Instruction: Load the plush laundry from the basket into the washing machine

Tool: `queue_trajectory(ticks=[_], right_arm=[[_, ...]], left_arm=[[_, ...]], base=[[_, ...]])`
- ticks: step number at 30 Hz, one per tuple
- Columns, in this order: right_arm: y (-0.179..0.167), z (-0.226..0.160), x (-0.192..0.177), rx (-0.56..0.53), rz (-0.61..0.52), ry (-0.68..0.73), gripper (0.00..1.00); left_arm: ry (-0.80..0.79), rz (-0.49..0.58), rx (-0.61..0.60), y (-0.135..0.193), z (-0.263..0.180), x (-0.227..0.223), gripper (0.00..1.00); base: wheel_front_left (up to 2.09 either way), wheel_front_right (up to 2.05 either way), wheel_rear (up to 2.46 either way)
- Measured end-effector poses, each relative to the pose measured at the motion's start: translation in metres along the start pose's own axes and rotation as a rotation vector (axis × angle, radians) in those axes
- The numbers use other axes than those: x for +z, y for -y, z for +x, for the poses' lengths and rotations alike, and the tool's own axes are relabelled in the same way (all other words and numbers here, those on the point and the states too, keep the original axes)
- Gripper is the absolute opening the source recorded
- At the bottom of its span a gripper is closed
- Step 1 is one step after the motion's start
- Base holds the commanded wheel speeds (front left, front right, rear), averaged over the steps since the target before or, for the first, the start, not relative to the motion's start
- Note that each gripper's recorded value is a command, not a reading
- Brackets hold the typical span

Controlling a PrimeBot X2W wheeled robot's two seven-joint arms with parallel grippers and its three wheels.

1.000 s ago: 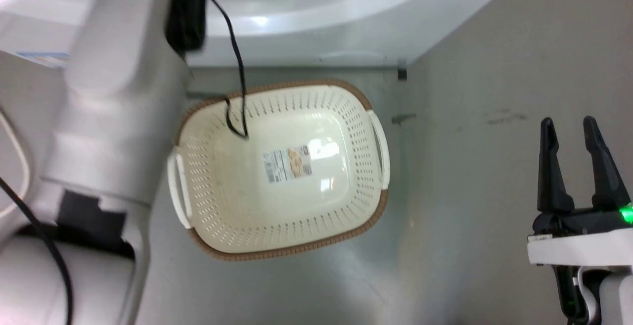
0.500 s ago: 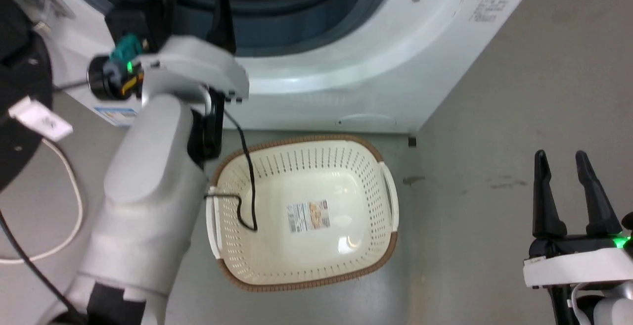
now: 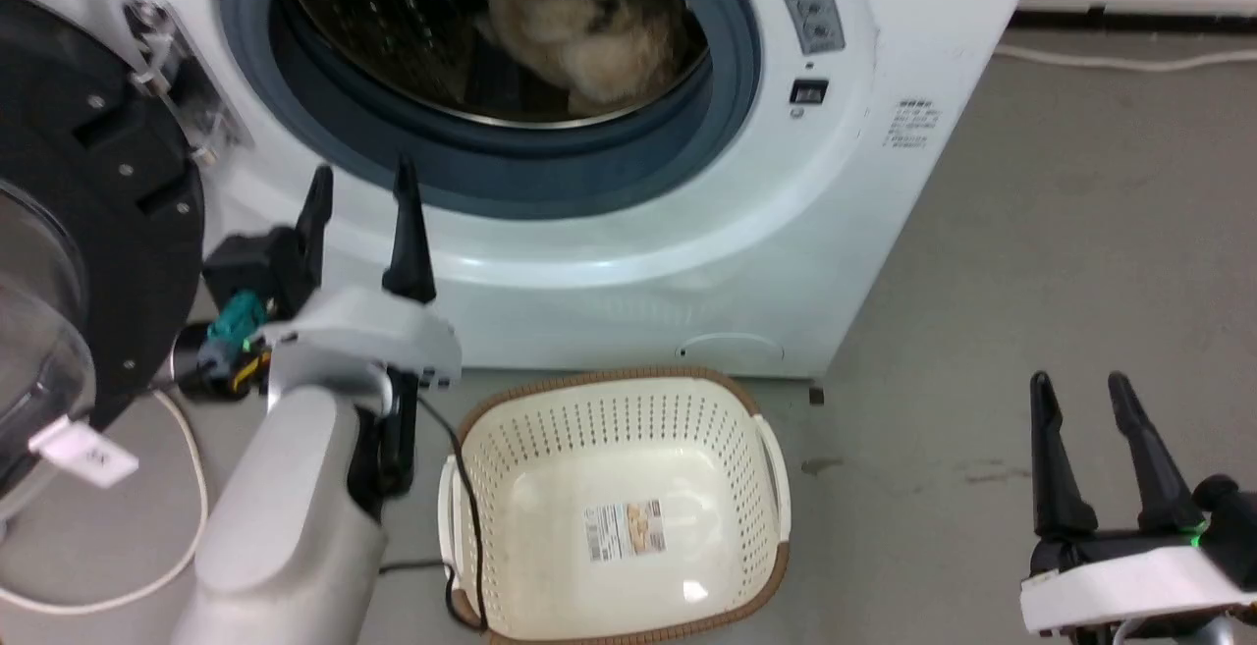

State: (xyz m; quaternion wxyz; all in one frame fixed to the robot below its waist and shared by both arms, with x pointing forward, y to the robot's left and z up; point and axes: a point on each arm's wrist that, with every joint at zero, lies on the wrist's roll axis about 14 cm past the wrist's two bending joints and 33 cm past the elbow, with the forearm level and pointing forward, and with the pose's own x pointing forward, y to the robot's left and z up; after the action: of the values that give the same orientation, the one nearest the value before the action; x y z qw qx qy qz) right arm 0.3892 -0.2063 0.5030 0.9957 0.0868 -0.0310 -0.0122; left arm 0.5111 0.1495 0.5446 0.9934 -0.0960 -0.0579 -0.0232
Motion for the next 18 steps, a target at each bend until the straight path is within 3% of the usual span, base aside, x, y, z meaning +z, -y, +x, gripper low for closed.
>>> queue_trajectory(ticks=[18], right_arm=[[-0.007, -0.035, 0.026, 0.023, -0.037, 0.058, 1.0]], left_arm=[[-0.037, 0.101, 0.025, -0.017, -0.088, 0.011, 1.0]], base=[[0.0, 0.0, 0.0]])
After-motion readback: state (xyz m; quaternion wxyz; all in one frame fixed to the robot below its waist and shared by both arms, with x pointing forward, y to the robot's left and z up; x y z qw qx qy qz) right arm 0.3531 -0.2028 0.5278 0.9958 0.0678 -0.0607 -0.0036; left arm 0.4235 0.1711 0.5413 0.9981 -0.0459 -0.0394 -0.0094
